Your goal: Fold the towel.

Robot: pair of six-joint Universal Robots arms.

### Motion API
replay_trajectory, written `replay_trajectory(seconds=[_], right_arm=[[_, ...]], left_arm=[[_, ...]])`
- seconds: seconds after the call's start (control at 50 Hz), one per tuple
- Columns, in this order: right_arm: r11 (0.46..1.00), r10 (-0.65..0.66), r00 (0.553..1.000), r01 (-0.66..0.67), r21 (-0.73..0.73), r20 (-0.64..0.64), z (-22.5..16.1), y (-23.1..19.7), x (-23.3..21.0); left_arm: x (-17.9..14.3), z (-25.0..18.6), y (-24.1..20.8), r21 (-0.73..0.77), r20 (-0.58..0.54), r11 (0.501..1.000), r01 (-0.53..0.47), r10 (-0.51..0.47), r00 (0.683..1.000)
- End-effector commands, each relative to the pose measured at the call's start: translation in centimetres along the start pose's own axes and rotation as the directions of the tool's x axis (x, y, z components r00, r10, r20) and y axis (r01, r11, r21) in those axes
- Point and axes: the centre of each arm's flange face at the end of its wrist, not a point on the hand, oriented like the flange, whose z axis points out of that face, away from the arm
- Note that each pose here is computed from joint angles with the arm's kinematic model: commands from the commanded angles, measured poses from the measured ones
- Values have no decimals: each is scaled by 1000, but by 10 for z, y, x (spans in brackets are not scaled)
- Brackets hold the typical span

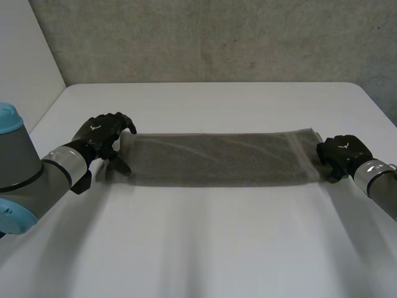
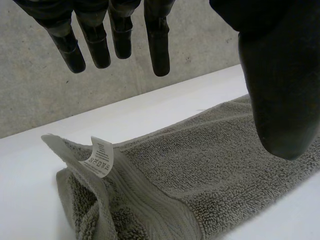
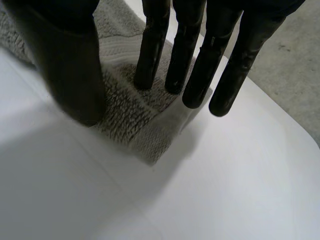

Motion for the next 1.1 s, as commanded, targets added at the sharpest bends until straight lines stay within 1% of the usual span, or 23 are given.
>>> replay_trajectory(seconds=[0.02, 0.14, 0.24, 0.34, 0.38, 0.48, 0.5, 0.52, 0.54, 0.56, 0.6, 0.62, 0.66, 0.68, 0.7, 0.72, 0.76, 0.78, 0.82, 0.84, 0.92, 1.04, 1.1], right_arm=[[1000, -30, 1000, 30, -5, 4, 2, 3, -1], [999, -26, 1000, 26, -32, -15, 1, 9, 10], [997, -34, 996, 29, -67, -79, -4, 21, 38], [988, -120, 984, 105, -113, -134, -9, 27, 70], [975, -190, 968, 166, -148, -164, -14, 20, 88], [965, -235, 954, 206, -160, -186, -16, -7, 88], [965, -250, 952, 232, -121, -175, -14, -27, 74], [965, -251, 952, 232, -121, -175, -14, -27, 74], [963, -268, 950, 263, -55, -158, -15, -55, 53], [963, -268, 950, 263, -55, -158, -15, -55, 53], [953, -281, 953, 291, 86, -113, -18, -105, 2], [953, -281, 953, 291, 86, -113, -18, -105, 2], [932, -290, 955, 295, 212, -58, -27, -146, -56], [931, -290, 955, 295, 212, -57, -27, -146, -56], [917, -298, 954, 293, 271, -21, -33, -163, -90], [917, -299, 954, 293, 272, -21, -33, -163, -90], [879, -336, 938, 282, 386, 80, -51, -187, -169], [878, -336, 938, 282, 386, 81, -52, -187, -169], [845, -385, 908, 274, 459, 167, -69, -191, -235], [845, -385, 907, 274, 460, 168, -69, -191, -235], [841, -431, 870, 291, 457, 239, -64, -170, -284], [863, -426, 867, 304, 402, 258, -59, -159, -283], [897, -374, 893, 281, 340, 250, -52, -156, -263]], left_arm=[[1, 0, 1, -2, -2, 1000, 0, 0, 1000], [1, 0, 0, -1, -3, 1000, 0, 0, 1000], [-1, 0, -1, 4, 0, 1000, -1, 1, 1000], [-2, 0, -1, 4, 5, 1000, 0, 0, 1000], [-4, 0, -1, 5, 9, 1000, 0, 0, 1000], [-5, -1, -4, 11, 13, 1000, 0, 0, 1000], [-5, -1, -4, 11, 13, 1000, 0, 0, 1000], [-5, -1, -4, 11, 14, 1000, 0, -1, 1000], [-5, -1, -4, 13, 14, 1000, 0, 0, 1000], [-5, -1, -4, 13, 14, 1000, 0, 0, 1000], [-5, -1, -4, 13, 13, 1000, 0, 0, 1000], [-5, -1, -4, 12, 14, 1000, 0, 0, 1000], [-5, -1, -4, 12, 17, 1000, 0, 0, 1000], [-5, -1, -4, 11, 20, 1000, 0, 0, 1000], [-5, -1, -4, 10, 26, 1000, 0, 0, 1000], [-5, -1, -4, 10, 26, 1000, 0, 0, 1000], [-6, -1, -4, 10, 37, 1000, 0, 0, 999], [-6, -1, -4, 10, 37, 1000, 0, 0, 999], [-6, -1, -4, 10, 39, 1000, 0, 0, 999], [-7, -1, -4, 10, 40, 1000, 0, -1, 999], [-8, -2, -1, 6, 44, 1000, 3, -3, 999], [-8, -3, 2, 14, 45, 1000, -2, 1, 999], [-8, -2, 2, 18, 44, 1000, -4, 3, 999]])
